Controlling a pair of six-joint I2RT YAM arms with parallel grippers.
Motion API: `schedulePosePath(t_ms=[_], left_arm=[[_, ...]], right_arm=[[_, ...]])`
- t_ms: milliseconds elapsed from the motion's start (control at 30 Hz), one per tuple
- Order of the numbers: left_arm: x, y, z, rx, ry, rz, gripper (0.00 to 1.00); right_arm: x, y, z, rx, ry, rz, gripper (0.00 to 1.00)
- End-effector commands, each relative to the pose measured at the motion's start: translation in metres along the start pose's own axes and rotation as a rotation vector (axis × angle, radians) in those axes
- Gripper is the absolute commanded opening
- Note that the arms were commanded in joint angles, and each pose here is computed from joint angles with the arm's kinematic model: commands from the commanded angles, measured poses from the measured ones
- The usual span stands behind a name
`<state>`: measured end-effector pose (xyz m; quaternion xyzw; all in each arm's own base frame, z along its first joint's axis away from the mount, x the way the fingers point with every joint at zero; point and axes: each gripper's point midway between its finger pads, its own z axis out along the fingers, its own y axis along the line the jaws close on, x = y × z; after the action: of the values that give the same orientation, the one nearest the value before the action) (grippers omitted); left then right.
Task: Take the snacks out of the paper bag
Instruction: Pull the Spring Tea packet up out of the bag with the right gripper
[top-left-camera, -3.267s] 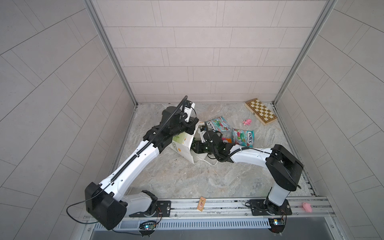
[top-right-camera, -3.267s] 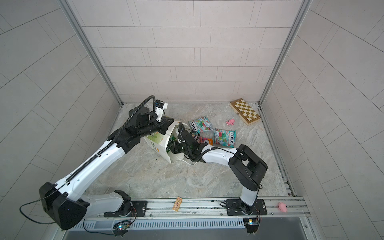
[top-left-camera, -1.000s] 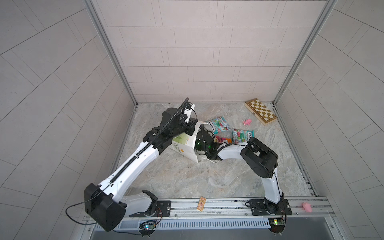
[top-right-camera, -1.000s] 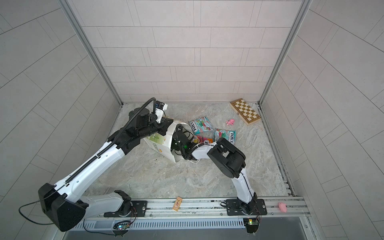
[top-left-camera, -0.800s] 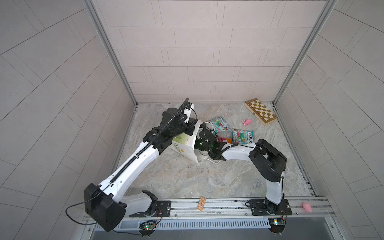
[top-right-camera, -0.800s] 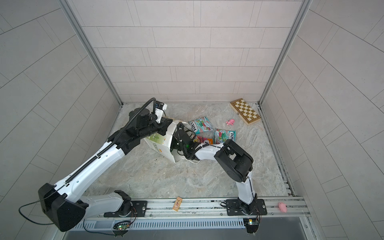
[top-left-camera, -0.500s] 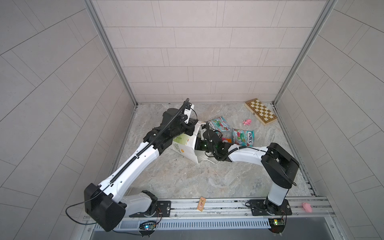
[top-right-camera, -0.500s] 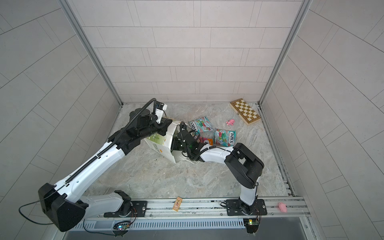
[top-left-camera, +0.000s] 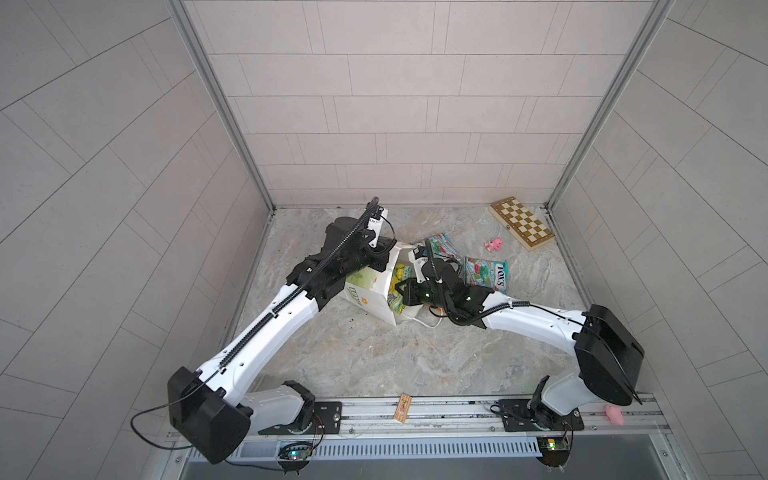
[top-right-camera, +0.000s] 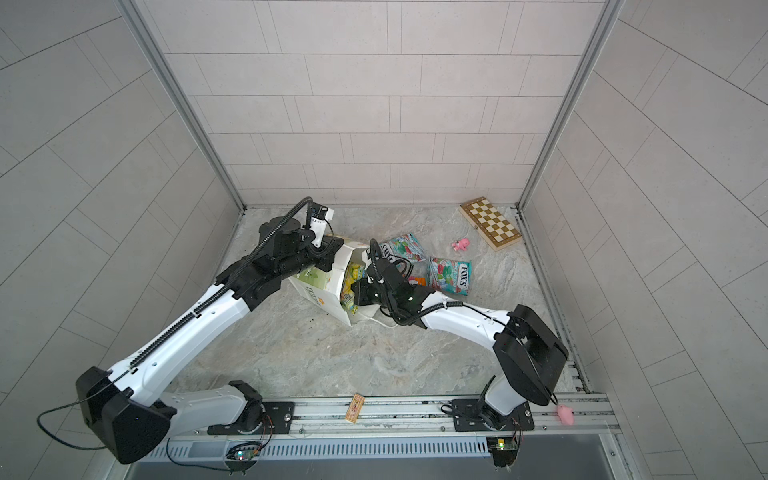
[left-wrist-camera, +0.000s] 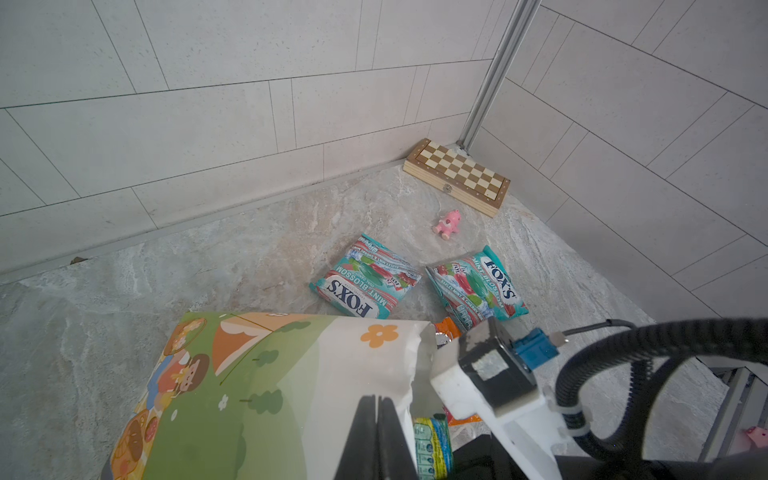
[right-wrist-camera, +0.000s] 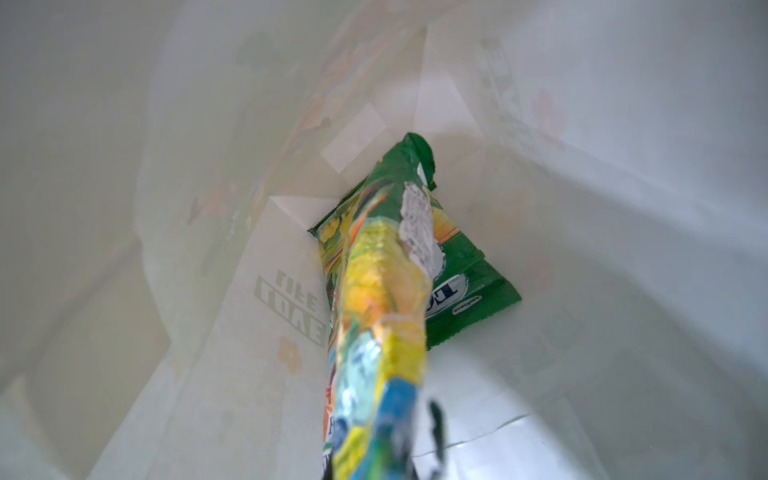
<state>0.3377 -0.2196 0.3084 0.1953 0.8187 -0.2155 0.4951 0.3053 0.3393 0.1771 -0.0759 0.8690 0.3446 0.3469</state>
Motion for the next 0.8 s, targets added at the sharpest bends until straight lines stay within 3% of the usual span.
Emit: schedulePosePath(t_ms=[0,433,767], left_arm=[[-0.013,-0.004,-0.011,0.005,-0.042,0.011,0.00],[-0.012,-0.004,-0.009,0.010,-0.035,0.009,0.00],[-0.013,-0.005,-0.009,0.016,-0.037,0.010,0.00]], right_arm=[[-0.006,-0.003,-0.018,0.026,-0.018,-0.070,0.00],[-0.024,-0.006,-0.079,0.056,-0.053,-0.163,0.00],[-0.031,-0.049,-0.133,0.120,-0.060,-0.140,0.00]])
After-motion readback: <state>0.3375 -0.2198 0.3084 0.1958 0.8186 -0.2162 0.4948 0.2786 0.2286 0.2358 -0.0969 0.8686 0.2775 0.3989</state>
